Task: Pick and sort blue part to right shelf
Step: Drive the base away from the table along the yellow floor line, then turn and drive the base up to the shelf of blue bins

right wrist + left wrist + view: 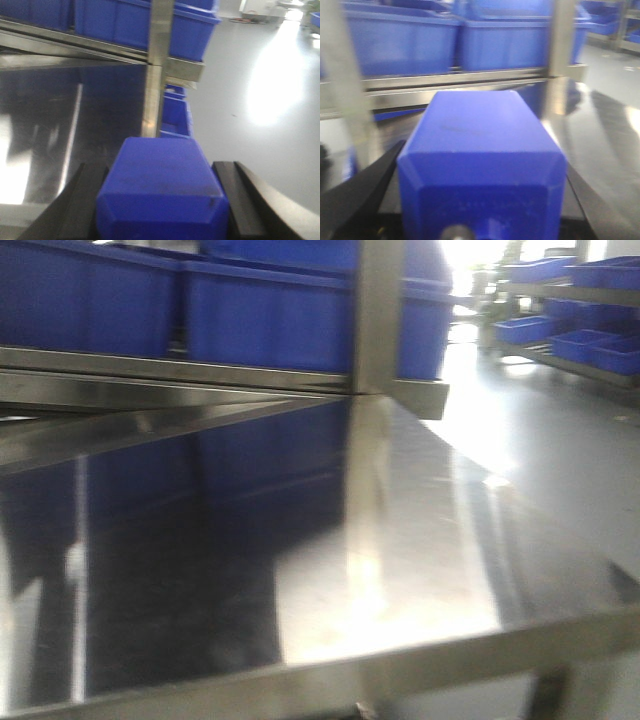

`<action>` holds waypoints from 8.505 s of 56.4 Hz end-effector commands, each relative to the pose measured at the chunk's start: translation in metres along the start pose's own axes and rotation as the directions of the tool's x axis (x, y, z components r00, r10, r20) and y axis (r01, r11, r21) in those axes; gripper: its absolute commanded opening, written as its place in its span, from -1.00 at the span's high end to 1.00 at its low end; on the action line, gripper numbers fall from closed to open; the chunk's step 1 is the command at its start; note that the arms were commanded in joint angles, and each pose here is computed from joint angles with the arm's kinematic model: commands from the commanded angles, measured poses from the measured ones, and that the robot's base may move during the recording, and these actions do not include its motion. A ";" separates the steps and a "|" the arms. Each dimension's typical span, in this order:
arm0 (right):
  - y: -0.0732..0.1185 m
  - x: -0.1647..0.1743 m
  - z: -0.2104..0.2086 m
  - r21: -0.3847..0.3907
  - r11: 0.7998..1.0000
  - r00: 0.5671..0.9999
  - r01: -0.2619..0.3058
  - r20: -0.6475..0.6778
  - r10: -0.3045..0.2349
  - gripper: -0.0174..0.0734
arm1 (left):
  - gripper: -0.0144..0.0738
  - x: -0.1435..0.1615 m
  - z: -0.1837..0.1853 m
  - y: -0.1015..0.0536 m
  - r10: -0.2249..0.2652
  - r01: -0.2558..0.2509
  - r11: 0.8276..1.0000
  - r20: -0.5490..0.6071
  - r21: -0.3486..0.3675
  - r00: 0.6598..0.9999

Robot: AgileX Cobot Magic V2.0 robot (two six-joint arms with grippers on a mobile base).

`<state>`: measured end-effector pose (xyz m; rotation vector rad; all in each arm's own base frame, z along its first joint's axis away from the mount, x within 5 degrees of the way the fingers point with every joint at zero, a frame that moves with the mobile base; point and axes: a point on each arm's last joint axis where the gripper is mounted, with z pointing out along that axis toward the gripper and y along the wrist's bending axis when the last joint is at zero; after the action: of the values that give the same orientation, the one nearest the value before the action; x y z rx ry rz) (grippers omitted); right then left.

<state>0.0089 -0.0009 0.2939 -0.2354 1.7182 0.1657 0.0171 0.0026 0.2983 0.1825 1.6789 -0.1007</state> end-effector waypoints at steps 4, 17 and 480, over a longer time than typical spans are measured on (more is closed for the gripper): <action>-0.001 -0.015 -0.008 0.006 1.000 0.991 0.012 0.135 -0.013 0.15 | 0.08 -0.015 -0.002 0.000 -0.003 0.003 1.000 0.095 0.002 0.995; -0.001 -0.015 -0.008 0.006 1.000 0.991 0.012 0.135 -0.013 0.15 | 0.08 -0.015 -0.002 0.000 -0.005 0.005 1.000 0.095 0.003 0.995; -0.001 -0.015 -0.008 0.003 1.000 0.991 0.013 0.135 -0.013 0.15 | 0.08 -0.015 -0.002 0.000 -0.008 0.008 1.000 0.097 0.005 0.995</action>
<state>0.0089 -0.0010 0.2939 -0.2375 1.7178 0.1648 0.0173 0.0023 0.2976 0.1816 1.6814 -0.1040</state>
